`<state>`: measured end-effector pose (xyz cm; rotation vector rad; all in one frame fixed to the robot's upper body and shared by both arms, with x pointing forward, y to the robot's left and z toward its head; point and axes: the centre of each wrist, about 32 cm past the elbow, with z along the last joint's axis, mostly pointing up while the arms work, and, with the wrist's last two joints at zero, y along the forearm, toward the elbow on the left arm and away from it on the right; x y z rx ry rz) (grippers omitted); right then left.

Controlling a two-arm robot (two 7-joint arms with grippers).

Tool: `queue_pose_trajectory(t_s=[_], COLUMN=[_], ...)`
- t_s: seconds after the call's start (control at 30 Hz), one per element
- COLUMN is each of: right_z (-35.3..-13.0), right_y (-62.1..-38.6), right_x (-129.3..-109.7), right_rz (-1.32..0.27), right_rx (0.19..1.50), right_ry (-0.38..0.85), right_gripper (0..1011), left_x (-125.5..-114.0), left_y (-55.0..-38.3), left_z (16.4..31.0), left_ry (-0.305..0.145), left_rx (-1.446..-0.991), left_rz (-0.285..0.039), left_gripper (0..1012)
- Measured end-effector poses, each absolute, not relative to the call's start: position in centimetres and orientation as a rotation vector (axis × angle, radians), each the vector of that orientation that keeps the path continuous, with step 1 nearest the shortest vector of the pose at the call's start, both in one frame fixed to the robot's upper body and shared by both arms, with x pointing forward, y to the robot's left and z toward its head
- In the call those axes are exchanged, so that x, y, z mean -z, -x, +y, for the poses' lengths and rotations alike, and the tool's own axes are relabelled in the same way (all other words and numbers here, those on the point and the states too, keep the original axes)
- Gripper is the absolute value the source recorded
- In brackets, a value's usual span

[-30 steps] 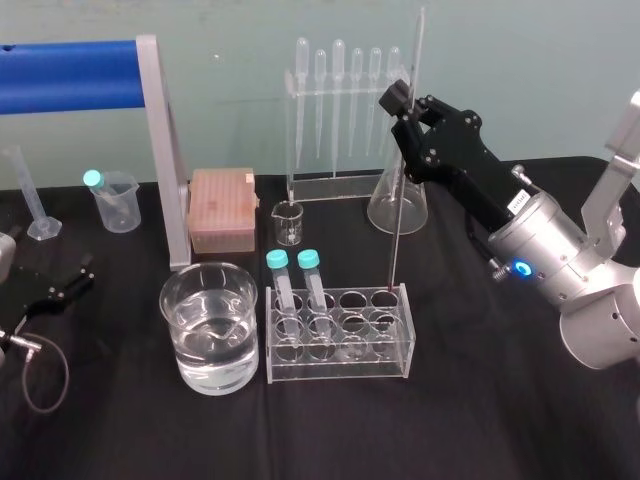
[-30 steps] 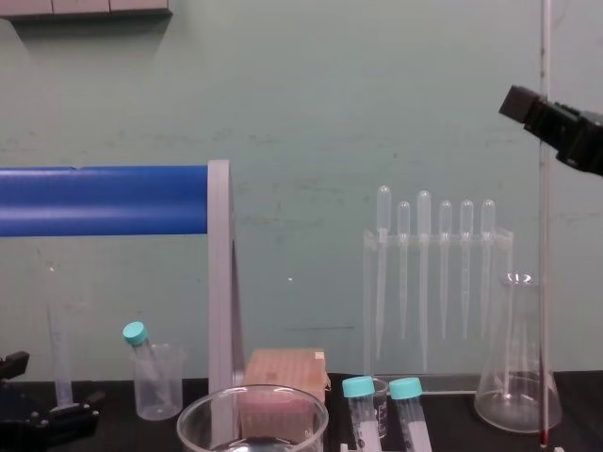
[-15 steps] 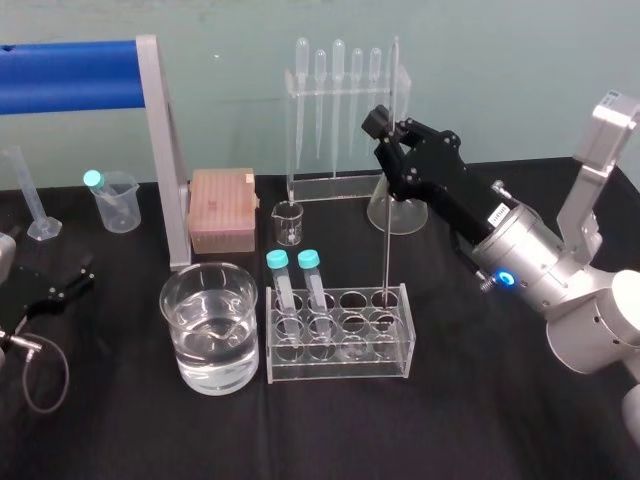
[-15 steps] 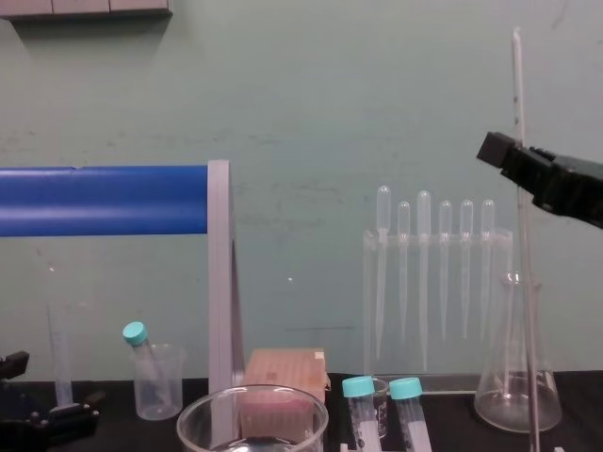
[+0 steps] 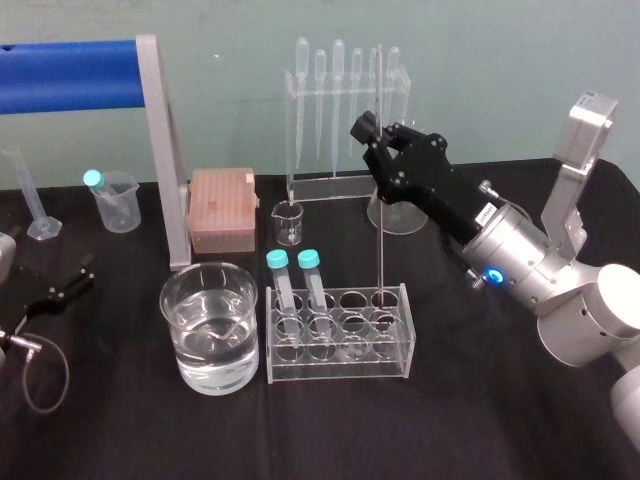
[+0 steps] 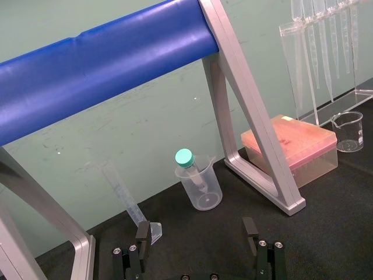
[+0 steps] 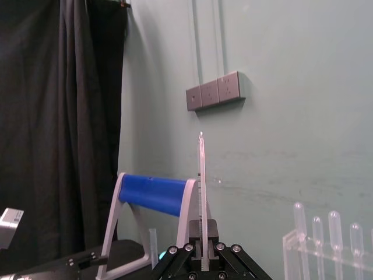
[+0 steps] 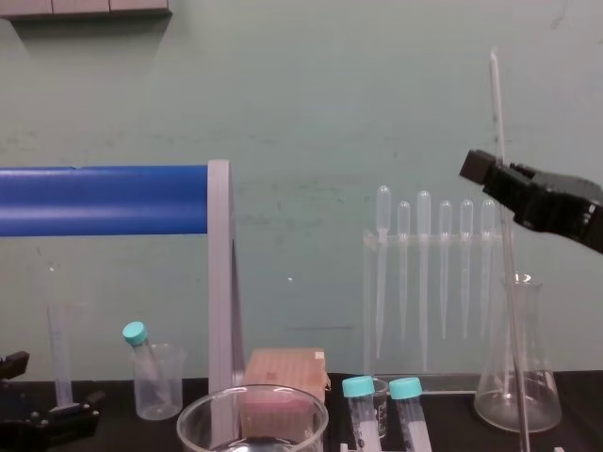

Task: Hold the thermometer with one hand and immerse one end into the beaker, then reinsert it into the test tube rack.

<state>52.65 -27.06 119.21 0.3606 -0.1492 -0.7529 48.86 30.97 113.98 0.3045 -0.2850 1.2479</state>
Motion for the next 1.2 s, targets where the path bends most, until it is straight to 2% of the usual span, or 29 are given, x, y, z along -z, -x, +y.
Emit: queue_pose_trajectory(t_s=[0.73, 1.2], right_z=[-27.4, -27.4], right_y=[-52.7, -52.4], right_x=[-117.0, -116.2], right_rz=[-0.086, -0.054], right_rx=[0.759, 0.767], right_ry=[-0.322, -0.312], right_gripper=[56, 56], left_x=[-114.0, -114.0], left_y=[-48.9, -48.9], left_z=[31.0, 31.0], left_ry=[-0.304, -0.304], left_rx=[-1.248, -1.248], left_rz=[-0.285, -0.285], left_gripper=[1008, 1008])
